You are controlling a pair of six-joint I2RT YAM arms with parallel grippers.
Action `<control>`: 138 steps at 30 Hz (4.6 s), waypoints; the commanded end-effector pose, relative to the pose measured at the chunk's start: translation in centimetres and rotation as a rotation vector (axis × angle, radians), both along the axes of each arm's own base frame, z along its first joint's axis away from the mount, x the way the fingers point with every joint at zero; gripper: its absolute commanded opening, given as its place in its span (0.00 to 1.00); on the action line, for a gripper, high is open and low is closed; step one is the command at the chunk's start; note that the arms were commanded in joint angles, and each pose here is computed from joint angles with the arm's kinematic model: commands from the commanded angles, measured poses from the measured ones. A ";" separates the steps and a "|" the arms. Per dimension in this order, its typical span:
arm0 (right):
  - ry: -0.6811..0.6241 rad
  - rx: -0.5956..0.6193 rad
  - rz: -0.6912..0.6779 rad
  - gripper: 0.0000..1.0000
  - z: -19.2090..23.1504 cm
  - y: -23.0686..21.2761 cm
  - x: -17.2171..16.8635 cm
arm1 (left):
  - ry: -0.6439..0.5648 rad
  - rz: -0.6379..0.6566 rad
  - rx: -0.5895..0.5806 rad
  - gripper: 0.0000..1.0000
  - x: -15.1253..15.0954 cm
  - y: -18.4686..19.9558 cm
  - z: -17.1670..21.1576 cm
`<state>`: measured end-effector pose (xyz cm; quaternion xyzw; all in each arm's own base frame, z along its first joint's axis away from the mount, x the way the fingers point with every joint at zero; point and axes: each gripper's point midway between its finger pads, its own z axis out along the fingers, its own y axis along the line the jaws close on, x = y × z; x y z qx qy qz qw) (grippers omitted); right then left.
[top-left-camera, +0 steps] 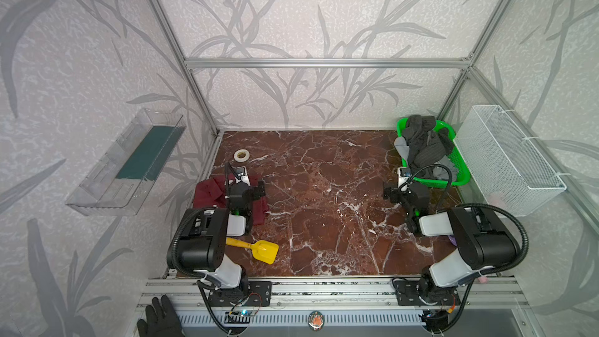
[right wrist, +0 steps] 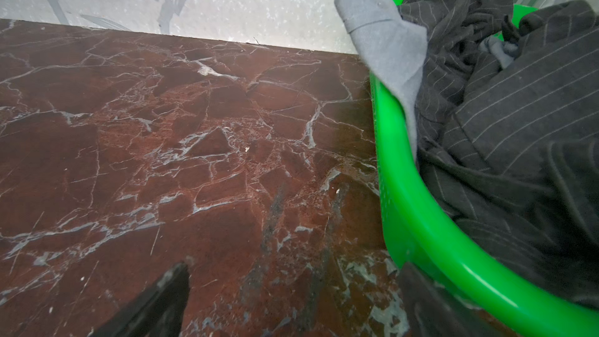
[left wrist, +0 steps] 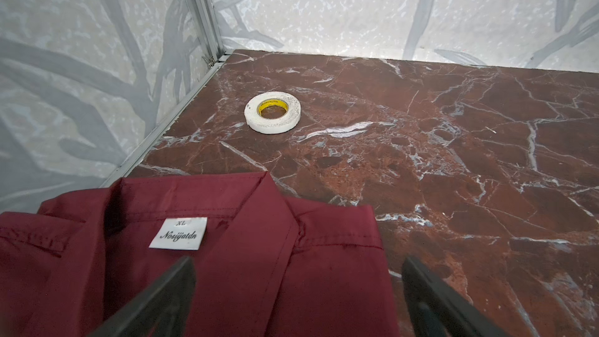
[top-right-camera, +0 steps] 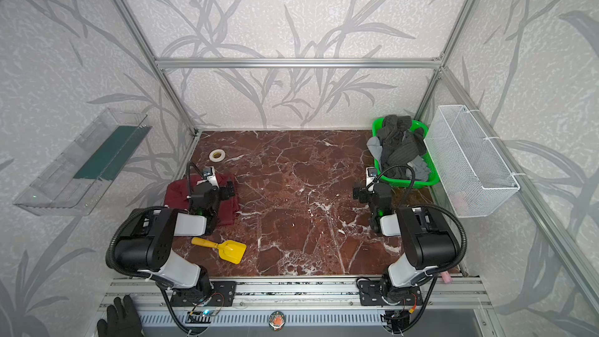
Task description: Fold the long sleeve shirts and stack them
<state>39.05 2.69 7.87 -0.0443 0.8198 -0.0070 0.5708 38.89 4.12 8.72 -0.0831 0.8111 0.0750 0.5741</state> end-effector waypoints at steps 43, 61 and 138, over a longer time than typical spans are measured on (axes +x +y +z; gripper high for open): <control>-0.182 0.682 0.023 0.99 22.5 3.9 -1.6 | -0.077 0.237 -0.051 0.99 -0.3 3.2 8.1; 0.407 0.149 -0.683 0.97 14.5 -6.7 2.6 | 0.027 -0.057 -0.733 0.99 -2.2 -4.1 19.1; -0.336 0.202 0.152 0.00 53.5 12.7 -6.7 | 0.266 -0.084 -0.709 0.95 -7.2 -5.9 14.2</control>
